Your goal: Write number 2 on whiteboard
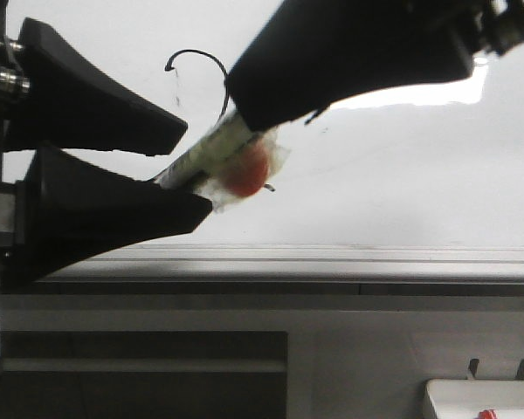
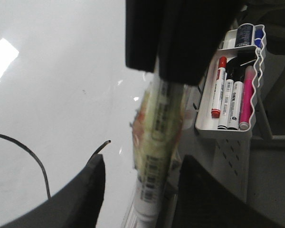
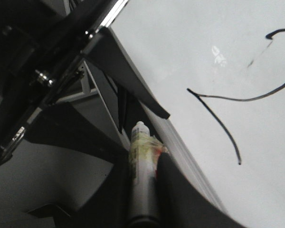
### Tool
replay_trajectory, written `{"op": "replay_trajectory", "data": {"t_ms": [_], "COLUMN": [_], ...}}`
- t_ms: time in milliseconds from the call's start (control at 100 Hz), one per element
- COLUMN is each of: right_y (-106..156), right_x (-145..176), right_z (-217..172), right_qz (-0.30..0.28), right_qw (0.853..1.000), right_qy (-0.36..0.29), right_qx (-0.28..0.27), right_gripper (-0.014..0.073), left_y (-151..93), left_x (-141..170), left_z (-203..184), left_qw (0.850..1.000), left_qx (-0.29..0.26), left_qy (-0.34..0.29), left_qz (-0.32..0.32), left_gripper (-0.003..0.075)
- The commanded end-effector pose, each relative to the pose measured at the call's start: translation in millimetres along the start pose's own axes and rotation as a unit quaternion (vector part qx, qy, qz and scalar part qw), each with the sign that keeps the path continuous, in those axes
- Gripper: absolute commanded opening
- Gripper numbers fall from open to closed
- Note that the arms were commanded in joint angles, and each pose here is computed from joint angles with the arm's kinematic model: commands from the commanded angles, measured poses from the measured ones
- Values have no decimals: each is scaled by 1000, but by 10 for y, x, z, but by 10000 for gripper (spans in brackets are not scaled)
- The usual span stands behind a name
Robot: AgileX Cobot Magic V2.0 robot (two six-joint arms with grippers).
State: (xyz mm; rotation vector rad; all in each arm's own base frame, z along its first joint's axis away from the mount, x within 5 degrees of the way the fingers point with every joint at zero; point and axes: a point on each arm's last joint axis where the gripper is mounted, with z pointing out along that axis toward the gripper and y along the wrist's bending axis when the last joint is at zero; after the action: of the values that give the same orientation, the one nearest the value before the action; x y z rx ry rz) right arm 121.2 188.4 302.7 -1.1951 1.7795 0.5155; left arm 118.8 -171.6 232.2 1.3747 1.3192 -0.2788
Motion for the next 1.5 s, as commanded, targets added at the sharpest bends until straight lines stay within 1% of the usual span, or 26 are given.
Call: {"op": "replay_trajectory", "data": {"t_ms": [0, 40, 140, 190, 290, 340, 390, 510, 560, 630, 710, 760, 830, 870, 880, 890, 900, 990, 1040, 1110, 1160, 1170, 1180, 1230, 1270, 1490], "right_y": [2, 19, 34, 31, 28, 26, 21, 2, -9, -32, -96, -155, -257, -310, -317, -326, -342, -420, -445, -460, -460, -459, -459, -456, -454, -449], "right_x": [-160, -163, -179, -188, -200, -207, -226, -293, -328, -389, -474, -516, -549, -551, -554, -554, -554, -545, -541, -531, -524, -520, -519, -510, -502, -474], "right_z": [-14, 0, 0, -1, -3, -4, -11, -37, -47, -83, -176, -256, -397, -467, -494, -508, -536, -693, -758, -803, -804, -801, -800, -792, -786, -753], "right_qz": [-4, -6, -8, -8, -7, -7, -7, -7, -6, -6, -26, -36, -31, -29, -28, -28, -27, -23, -22, -21, -20, -20, -20, -20, -19, -16], "right_qw": [999, 999, 999, 998, 998, 998, 997, 993, 990, 985, 973, 965, 954, 950, 949, 948, 946, 939, 936, 935, 936, 937, 938, 940, 942, 948], "right_qy": [-44, -45, -53, -58, -64, -68, -78, -116, -135, -170, -220, -247, -276, -283, -286, -288, -290, -300, -305, -304, -300, -298, -297, -291, -285, -267], "right_qx": [4, 1, 0, 1, 3, 4, 7, 18, 24, 35, 63, 84, 114, 129, 132, 135, 140, 166, 176, 182, 181, 180, 180, 178, 176, 169], "right_gripper": [-71, -71, -71, -71, -69, -43, 29, 332, 424, 496, 505, 505, 505, 505, 505, 505, 505, 505, 505, 505, 505, 505, 505, 505, 505, 505], "left_y": [73, 71, 64, 60, 58, 59, 60, 61, 70, 107, 165, 214, 295, 354, 354, 378, 378, 461, 480, 494, 500, 499, 499, 497, 485, 523], "left_x": [-162, -156, -139, -131, -125, -127, -130, -131, -131, -129, -134, -141, -135, -114, -114, -103, -103, -31, -8, 23, 52, 72, 72, 126, 158, 327], "left_z": [1, 2, 4, 4, 5, 5, 4, 4, 4, 2, -4, -13, -32, -50, -50, -59, -59, -97, -109, -120, -126, -129, -128, -134, -126, -134], "left_qw": [999, 999, 999, 999, 1000, 1000, 999, 999, 999, 997, 989, 981, 962, 944, 944, 936, 936, 893, 881, 865, 850, 841, 841, 817, 809, 793], "left_qx": [-18, -17, -13, -11, -10, -10, -11, -12, -16, -35, -64, -89, -130, -161, -161, -175, -175, -228, -242, -256, -264, -269, -268, -277, -273, -257], "left_qy": [-48, -44, -35, -31, -28, -29, -31, -31, -31, -32, -41, -52, -66, -71, -71, -73, -73, -71, -70, -65, -57, -51, -51, -35, -22, 32], "left_qz": [2, 2, 2, 3, 3, 2, 2, 1, -12, -62, -125, -166, -231, -277, -277, -297, -297, -381, -401, -427, -453, -467, -467, -505, -520, -551], "left_gripper": [310, 265, 53, -20, -20, -20, -20, -20, -20, -20, -20, -20, -20, -20, -20, -20, -20, -20, -20, -20, -21, -21, -21, -21, -21, -21]}}
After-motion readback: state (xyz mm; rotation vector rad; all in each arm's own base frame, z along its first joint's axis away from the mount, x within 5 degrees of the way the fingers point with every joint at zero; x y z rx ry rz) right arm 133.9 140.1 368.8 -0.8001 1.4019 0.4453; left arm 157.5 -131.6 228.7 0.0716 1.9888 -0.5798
